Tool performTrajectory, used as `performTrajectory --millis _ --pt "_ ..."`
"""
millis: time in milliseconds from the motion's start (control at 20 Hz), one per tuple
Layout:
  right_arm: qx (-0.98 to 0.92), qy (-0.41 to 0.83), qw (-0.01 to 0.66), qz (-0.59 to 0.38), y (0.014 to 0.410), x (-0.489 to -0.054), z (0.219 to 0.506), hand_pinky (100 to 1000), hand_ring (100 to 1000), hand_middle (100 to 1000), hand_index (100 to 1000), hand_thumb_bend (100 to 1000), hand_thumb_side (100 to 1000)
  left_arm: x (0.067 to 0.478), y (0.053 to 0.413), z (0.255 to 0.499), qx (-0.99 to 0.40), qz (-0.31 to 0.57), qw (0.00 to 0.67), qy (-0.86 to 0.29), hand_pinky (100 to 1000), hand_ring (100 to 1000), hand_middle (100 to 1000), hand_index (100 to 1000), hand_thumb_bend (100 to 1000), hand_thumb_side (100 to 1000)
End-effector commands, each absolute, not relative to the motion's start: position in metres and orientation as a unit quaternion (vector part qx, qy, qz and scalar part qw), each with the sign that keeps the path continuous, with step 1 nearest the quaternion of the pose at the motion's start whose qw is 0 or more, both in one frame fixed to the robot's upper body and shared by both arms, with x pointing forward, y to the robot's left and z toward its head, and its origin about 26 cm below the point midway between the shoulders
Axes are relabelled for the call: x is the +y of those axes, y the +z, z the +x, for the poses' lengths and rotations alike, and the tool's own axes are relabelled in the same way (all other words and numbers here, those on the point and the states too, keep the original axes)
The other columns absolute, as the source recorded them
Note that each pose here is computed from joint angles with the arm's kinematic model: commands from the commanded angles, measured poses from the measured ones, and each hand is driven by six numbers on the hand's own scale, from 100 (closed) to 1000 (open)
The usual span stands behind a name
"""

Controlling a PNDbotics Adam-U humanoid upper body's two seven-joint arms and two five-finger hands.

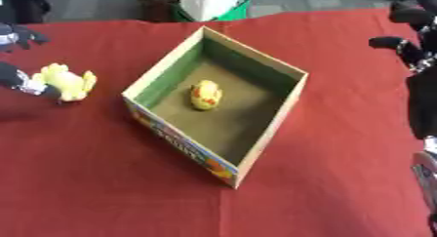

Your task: Pick up objects on the table and place them in the box.

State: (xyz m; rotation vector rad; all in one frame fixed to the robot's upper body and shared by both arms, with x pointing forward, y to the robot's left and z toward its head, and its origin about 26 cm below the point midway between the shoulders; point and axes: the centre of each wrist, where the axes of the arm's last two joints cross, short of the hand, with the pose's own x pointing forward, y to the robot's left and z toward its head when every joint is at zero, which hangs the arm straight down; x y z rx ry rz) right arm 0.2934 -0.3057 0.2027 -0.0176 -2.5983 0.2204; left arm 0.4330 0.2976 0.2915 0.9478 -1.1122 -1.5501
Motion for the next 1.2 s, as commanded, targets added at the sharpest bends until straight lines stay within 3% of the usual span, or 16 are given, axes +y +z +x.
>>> performTrajectory --millis 50,550,1200 --pt "-0.964 0.088 0.249 -0.011 0.211 -0.306 0.291 673 902 687 869 100 1000 0.31 0.299 0.433 -0.445 0.411 0.488 -0.628 836 905 917 1000 720 574" --pt "-0.964 0.088 0.25 -0.011 0.212 -0.304 0.292 673 903 684 869 100 1000 0.308 0.277 0.444 -0.457 0.42 0.464 -0.632 832 902 932 1000 584 425" --pt "-0.964 0.086 0.251 -0.011 0.212 -0.302 0.292 674 904 680 869 100 1000 0.304 0.262 0.452 -0.469 0.42 0.457 -0.629 811 882 919 1000 444 415"
